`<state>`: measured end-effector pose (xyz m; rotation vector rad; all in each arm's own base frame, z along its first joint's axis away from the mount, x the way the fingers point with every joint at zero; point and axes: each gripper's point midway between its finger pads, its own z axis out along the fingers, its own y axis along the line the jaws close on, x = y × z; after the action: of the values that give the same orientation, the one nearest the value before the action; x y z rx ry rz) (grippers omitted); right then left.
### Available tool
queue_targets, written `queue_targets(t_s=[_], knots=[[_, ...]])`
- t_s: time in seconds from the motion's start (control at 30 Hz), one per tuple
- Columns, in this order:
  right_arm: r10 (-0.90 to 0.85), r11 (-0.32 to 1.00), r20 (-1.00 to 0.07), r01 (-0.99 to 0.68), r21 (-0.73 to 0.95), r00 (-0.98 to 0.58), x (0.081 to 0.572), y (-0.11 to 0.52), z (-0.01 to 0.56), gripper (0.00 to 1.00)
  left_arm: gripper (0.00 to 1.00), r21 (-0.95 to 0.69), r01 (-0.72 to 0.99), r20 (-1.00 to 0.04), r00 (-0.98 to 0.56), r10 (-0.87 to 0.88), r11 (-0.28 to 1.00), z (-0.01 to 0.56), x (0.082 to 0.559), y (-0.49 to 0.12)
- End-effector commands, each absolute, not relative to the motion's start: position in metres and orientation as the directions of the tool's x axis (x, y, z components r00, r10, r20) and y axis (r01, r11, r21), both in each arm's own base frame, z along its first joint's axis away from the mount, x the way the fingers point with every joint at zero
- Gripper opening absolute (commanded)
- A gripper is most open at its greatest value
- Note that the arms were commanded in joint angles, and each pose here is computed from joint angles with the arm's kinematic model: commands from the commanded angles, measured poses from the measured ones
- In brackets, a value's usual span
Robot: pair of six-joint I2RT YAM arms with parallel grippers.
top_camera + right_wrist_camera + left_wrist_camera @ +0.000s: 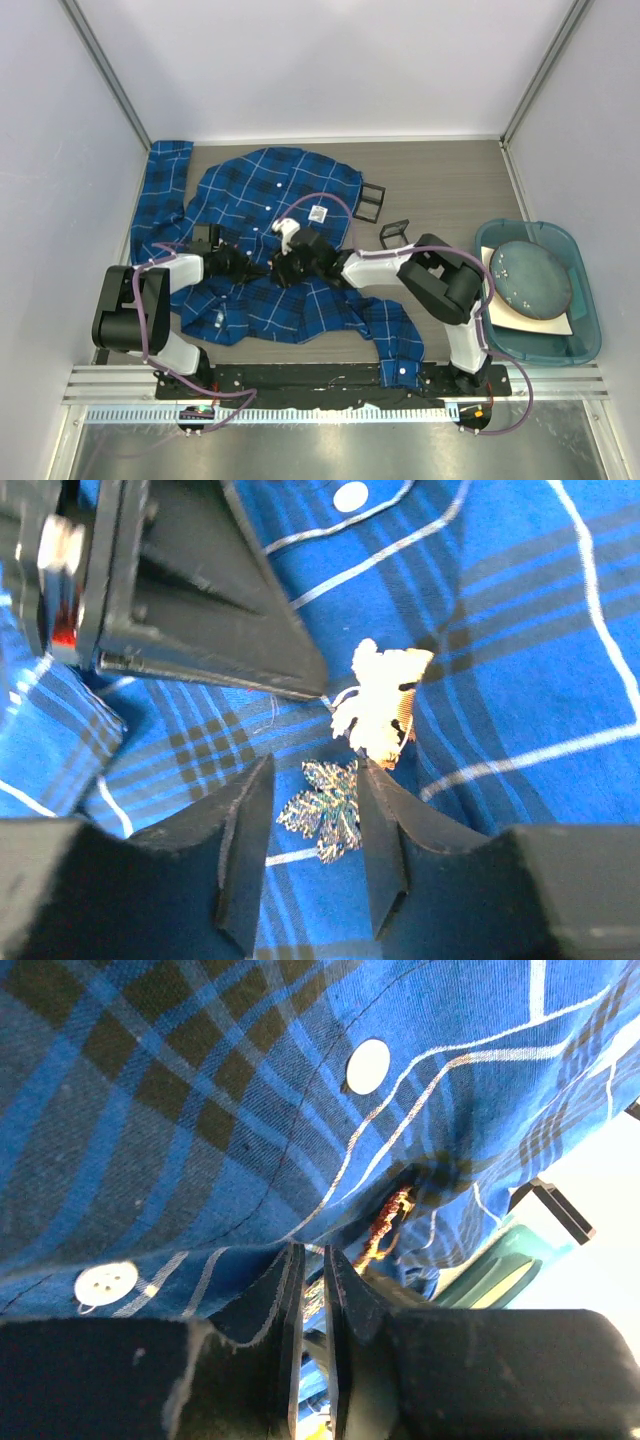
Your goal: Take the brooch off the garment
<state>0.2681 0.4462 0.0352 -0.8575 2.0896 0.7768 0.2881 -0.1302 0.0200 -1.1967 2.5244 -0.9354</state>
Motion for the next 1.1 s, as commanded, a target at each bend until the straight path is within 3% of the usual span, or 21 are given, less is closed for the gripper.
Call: queue_targets(t_s=[0.0, 0.3, 0.5, 0.7, 0.83, 1.07], knots=[[-0.059, 0.557, -0.731, -0.63, 0.541, -0.68, 0.281, 0.442, 0.109, 0.47, 0.17, -0.627, -0.593, 0.037, -0.67, -0.741, 0.505, 0.021, 0.289, -0.125], [-0.019, 0.56, -0.669, -0.563, 0.608, -0.743, 0.297, 0.437, 0.109, 0.48, 0.18, -0.642, -0.576, 0.023, -0.674, -0.738, 0.506, 0.026, 0.289, -0.126], [-0.045, 0.57, -0.658, -0.561, 0.601, -0.751, 0.303, 0.445, 0.094, 0.38, 0.21, -0.667, -0.549, -0.001, -0.676, -0.737, 0.505, 0.04, 0.29, -0.126], [-0.075, 0.615, -0.662, -0.557, 0.558, -0.746, 0.309, 0.44, 0.074, 0.34, 0.43, -0.687, -0.515, -0.045, -0.674, -0.737, 0.513, 0.054, 0.296, -0.124], [-0.104, 0.611, -0.665, -0.575, 0.544, -0.74, 0.309, 0.441, 0.069, 0.34, 0.53, -0.712, -0.473, -0.021, -0.725, -0.688, 0.52, 0.059, 0.306, -0.135], [-0.131, 0.59, -0.674, -0.603, 0.536, -0.727, 0.309, 0.442, 0.08, 0.38, 0.56, -0.694, -0.473, -0.074, -0.703, -0.707, 0.543, 0.057, 0.3, -0.128]])
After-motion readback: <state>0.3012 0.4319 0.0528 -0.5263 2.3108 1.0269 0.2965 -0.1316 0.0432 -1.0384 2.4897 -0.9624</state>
